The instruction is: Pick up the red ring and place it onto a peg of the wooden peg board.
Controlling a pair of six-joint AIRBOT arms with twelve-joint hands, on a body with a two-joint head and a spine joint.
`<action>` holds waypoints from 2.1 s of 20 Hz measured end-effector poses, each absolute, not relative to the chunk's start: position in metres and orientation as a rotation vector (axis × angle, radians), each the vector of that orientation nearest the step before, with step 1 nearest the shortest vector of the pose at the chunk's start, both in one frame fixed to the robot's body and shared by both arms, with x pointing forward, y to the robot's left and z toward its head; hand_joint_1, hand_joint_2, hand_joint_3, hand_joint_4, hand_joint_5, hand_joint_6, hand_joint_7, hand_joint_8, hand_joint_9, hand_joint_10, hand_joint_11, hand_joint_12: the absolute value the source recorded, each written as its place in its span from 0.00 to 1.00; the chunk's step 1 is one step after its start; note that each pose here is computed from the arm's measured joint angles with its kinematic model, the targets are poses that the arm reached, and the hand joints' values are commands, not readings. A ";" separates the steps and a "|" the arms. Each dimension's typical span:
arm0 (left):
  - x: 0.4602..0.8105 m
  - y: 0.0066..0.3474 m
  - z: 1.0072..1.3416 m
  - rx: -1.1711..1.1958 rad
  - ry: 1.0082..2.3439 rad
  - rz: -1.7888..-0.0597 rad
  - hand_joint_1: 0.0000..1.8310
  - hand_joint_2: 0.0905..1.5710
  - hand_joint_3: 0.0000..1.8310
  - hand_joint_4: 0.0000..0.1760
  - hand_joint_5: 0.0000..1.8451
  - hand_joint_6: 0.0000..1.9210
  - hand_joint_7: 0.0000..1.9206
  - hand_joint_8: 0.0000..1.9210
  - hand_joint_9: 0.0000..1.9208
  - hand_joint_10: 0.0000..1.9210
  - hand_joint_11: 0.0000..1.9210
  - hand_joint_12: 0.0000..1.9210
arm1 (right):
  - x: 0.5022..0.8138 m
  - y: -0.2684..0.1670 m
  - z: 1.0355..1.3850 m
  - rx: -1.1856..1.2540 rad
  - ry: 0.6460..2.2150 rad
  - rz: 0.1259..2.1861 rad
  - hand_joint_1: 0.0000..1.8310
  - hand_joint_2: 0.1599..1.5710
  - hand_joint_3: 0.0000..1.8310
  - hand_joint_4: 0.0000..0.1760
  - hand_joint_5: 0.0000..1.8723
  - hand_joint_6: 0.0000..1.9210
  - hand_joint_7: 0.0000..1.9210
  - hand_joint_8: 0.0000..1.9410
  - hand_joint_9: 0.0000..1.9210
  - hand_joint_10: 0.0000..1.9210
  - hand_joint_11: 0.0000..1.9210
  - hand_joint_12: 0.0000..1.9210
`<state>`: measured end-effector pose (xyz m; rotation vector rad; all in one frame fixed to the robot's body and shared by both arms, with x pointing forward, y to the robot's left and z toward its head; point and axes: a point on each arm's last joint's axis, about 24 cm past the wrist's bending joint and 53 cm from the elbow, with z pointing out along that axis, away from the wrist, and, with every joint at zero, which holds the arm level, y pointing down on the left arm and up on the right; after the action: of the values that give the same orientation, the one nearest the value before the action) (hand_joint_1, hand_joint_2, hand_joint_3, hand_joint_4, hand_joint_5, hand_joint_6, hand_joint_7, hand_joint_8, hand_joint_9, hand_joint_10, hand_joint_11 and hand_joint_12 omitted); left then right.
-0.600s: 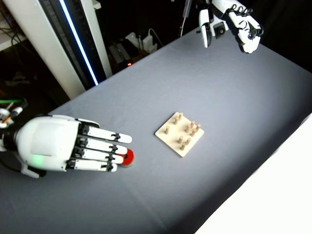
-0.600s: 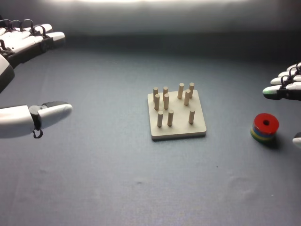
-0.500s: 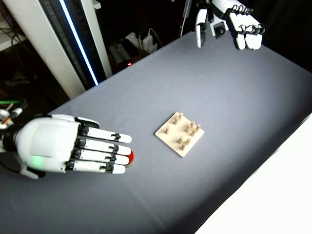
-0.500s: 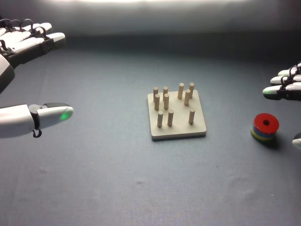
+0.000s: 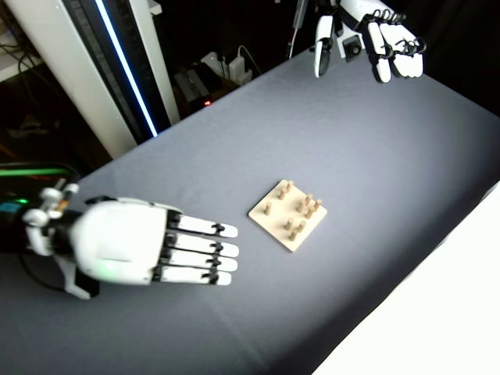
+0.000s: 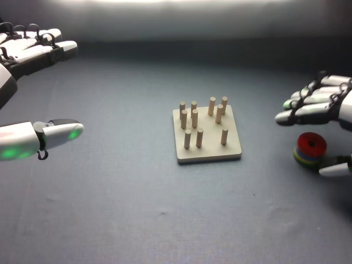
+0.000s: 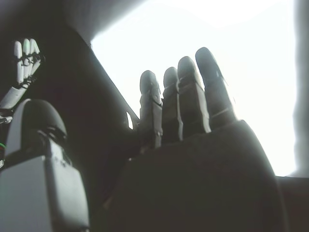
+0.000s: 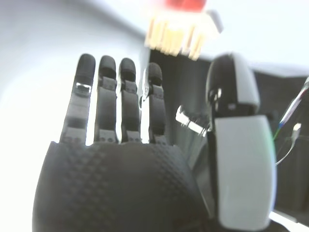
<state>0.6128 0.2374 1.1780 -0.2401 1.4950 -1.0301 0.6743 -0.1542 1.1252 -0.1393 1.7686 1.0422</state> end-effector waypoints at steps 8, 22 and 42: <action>0.612 0.235 1.176 -0.239 1.502 -1.037 0.37 0.64 0.00 0.00 0.21 0.00 0.10 0.00 0.09 0.00 0.00 0.31 | 0.693 -0.147 1.105 -0.167 1.836 0.952 0.59 0.57 0.00 0.02 0.23 0.00 0.19 0.00 0.17 0.00 0.00 0.40; 0.612 0.236 1.178 -0.244 1.492 -1.042 0.42 0.63 0.00 0.00 0.24 0.00 0.11 0.00 0.10 0.00 0.00 0.33 | 0.695 -0.147 1.102 -0.174 1.852 0.931 0.64 0.61 0.00 0.00 0.39 0.00 0.39 0.01 0.45 0.02 0.22 0.62; 0.613 0.238 1.180 -0.255 1.481 -1.039 0.37 0.64 0.00 0.00 0.17 0.00 0.11 0.00 0.10 0.00 0.00 0.39 | 0.685 -0.090 1.173 -0.246 1.627 1.142 0.76 0.64 0.00 0.00 0.54 0.42 0.60 0.33 0.53 0.60 0.45 0.68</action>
<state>0.6129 0.2384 1.1796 -0.2550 1.4815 -1.0393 0.6853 -0.0895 1.1726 -0.2458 1.6268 1.1421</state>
